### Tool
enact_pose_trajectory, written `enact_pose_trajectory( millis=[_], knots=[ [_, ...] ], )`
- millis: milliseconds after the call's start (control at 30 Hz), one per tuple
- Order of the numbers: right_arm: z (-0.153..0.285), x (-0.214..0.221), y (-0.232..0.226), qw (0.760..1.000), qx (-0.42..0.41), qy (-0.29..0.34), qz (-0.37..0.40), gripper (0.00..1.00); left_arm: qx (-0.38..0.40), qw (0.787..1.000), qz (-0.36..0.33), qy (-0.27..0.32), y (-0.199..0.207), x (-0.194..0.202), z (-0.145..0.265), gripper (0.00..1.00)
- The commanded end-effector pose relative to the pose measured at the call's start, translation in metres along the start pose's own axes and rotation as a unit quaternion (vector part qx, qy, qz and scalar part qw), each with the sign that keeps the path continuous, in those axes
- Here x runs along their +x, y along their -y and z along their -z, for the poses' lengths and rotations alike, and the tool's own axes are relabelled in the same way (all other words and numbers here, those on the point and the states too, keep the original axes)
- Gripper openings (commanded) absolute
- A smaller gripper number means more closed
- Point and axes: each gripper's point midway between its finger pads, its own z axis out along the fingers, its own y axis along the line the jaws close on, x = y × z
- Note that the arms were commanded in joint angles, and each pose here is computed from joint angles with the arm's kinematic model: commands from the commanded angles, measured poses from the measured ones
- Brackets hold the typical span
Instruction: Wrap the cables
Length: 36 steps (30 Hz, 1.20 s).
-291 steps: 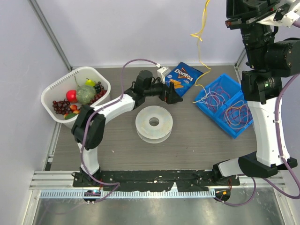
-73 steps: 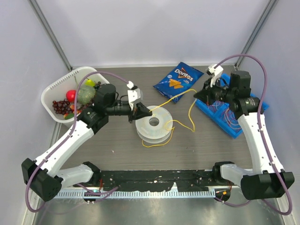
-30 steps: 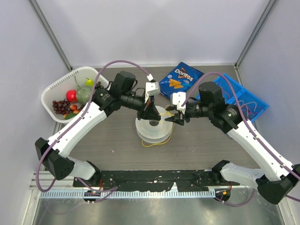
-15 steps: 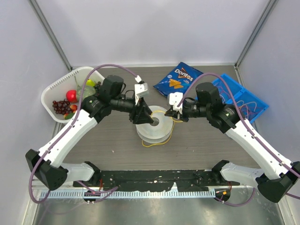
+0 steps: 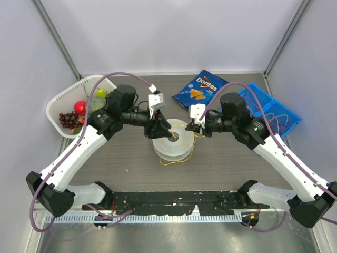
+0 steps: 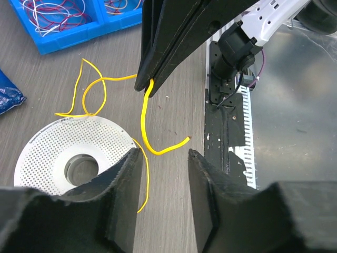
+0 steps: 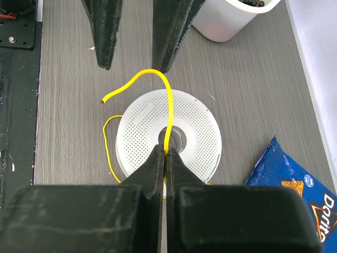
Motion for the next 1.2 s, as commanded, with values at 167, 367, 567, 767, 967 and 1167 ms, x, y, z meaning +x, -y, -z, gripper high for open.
enact_pose_trajectory(
  millis=[167,367,567,767,967,1167],
  knots=[
    [0.009,-0.022,-0.001,0.999,0.003,0.033,0.033,0.01,0.002,0.999,0.02,0.031,-0.005,-0.025,-0.005,0.34],
    [0.009,-0.022,-0.003,0.999,-0.002,0.035,0.032,0.01,0.005,0.999,0.024,0.041,-0.007,-0.03,-0.009,0.08],
    [0.004,-0.026,-0.001,0.999,0.005,0.048,0.0,0.01,0.005,0.995,0.065,0.077,-0.007,-0.037,-0.014,0.0],
    [0.001,-0.024,0.002,0.997,0.023,0.05,-0.061,0.17,-0.049,0.982,0.114,0.139,-0.021,-0.043,-0.011,0.0],
    [0.009,-0.022,0.012,0.995,0.063,0.039,-0.068,0.5,-0.129,0.964,0.134,0.191,-0.042,-0.049,0.001,0.0],
    [0.018,-0.032,0.036,0.987,0.136,0.065,-0.054,0.8,-0.14,0.958,0.146,0.203,-0.045,-0.055,0.004,0.0]
  ],
)
